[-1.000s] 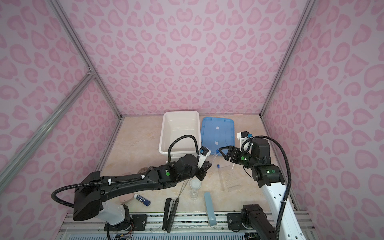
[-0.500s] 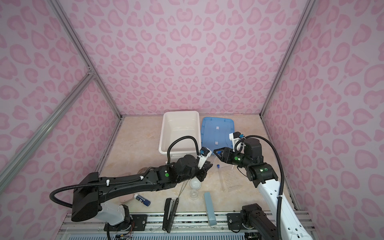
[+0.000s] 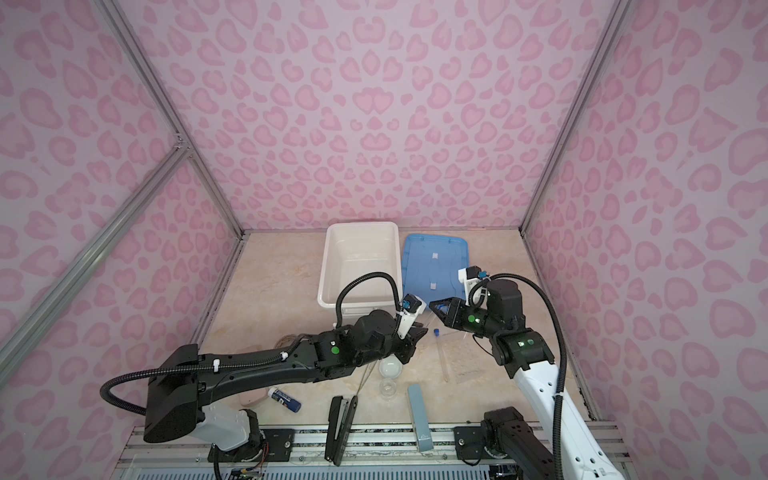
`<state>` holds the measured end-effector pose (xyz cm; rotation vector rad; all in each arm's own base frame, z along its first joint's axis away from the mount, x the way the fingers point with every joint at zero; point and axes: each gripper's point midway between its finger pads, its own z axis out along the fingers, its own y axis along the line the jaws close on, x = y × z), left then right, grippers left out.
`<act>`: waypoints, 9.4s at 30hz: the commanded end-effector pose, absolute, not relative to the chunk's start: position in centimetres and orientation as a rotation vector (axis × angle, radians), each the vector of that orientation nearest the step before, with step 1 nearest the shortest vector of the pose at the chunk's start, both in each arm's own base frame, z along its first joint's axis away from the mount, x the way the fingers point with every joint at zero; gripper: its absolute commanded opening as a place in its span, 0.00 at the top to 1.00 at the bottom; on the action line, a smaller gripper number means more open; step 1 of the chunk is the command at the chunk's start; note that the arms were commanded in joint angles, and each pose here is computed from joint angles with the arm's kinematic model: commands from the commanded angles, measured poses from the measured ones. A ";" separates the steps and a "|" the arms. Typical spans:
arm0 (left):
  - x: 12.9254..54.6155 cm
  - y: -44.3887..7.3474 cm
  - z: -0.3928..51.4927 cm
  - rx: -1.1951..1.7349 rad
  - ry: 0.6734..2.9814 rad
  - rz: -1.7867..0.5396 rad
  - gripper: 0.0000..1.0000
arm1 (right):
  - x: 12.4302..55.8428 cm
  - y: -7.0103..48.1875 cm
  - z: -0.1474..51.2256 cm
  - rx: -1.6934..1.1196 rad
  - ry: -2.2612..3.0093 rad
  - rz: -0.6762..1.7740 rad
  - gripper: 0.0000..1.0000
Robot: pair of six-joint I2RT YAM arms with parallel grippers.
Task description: Organize the chemistry lab equipment
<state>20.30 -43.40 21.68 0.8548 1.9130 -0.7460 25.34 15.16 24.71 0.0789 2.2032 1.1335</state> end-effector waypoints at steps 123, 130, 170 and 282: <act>23.1 -48.5 9.3 0.520 2.409 -0.914 0.25 | 26.1 4.0 16.9 0.290 1.882 -0.023 0.26; 21.9 -47.2 11.9 0.569 2.376 -0.894 0.25 | 25.1 3.7 20.5 0.336 1.897 0.051 0.03; 21.3 -44.0 3.7 0.613 2.624 -0.397 0.19 | 21.4 9.7 21.4 0.064 2.203 0.528 0.02; 18.9 -40.1 -0.8 0.842 2.828 -0.204 0.72 | 21.0 6.9 20.0 0.156 2.175 0.391 0.02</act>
